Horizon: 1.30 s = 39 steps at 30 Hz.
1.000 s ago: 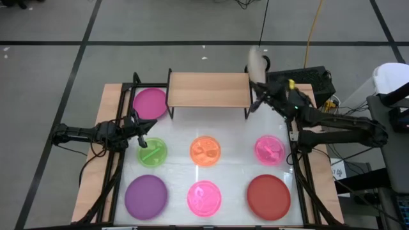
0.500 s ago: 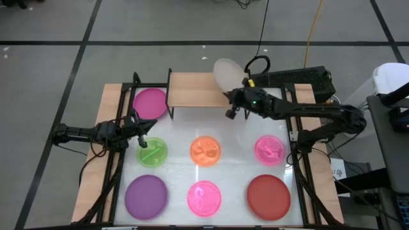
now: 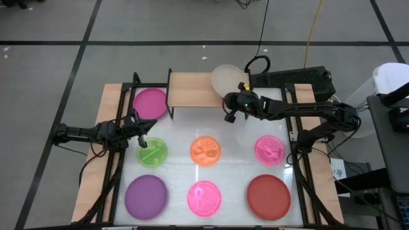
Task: Place and stack plates onto a shelf
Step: Put the gray plate to the right on the shelf, then stack the pink plate on top of the gray plate on the shelf
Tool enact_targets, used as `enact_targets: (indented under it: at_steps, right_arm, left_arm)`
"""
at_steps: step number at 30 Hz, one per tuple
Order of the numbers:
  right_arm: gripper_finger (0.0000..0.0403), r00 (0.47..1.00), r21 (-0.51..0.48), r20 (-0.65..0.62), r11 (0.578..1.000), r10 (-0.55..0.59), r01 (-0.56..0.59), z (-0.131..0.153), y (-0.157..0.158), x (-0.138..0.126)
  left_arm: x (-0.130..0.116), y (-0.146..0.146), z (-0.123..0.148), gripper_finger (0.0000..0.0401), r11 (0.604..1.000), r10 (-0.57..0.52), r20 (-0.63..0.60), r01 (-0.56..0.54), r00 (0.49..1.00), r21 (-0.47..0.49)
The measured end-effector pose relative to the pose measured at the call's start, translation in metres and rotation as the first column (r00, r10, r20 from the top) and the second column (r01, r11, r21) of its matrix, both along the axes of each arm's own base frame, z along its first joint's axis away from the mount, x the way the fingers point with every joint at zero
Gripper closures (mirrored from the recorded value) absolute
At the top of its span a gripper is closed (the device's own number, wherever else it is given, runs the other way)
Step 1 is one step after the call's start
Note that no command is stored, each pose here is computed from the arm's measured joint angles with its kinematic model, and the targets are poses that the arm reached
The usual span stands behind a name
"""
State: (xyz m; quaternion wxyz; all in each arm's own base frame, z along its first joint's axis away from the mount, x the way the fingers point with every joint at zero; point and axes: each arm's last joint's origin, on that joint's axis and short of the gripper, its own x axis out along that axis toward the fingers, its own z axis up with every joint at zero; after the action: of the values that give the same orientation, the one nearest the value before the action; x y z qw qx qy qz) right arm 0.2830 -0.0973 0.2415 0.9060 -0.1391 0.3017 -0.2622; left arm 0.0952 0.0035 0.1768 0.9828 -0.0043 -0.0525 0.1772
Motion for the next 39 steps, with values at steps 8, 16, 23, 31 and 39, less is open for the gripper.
enact_targets:
  at_steps: [8,16,23,31,39]
  right_arm:
    - [0.0376,0.998,0.081,0.02,0.995,0.055,-0.056,-0.002,0.003,0.0]
    - [0.0369,0.997,0.096,0.005,0.993,0.071,-0.071,-0.004,0.003,0.0]
    - [0.0324,0.997,0.089,0.006,0.993,0.075,-0.075,-0.004,0.003,0.0]
    - [0.0283,0.991,0.045,0.11,0.995,0.082,-0.087,0.017,0.007,-0.006]
    - [0.0279,0.937,-0.002,0.312,0.987,0.155,-0.163,0.07,0.038,-0.038]
  left_arm:
    - [0.0,0.0,0.0,0.0393,1.0,0.001,0.0,-0.001,1.0,0.0]
    - [0.0,0.0,0.0,0.0393,1.0,0.0,0.0,0.0,1.0,0.0]
    - [0.0,0.0,0.0,0.0393,1.0,0.0,0.001,0.0,1.0,0.0]
    - [0.0,0.0,0.0,0.0393,1.0,0.0,0.0,0.0,1.0,0.0]
    - [0.0,0.0,0.0,0.0393,1.0,0.0,0.001,0.0,1.0,0.0]
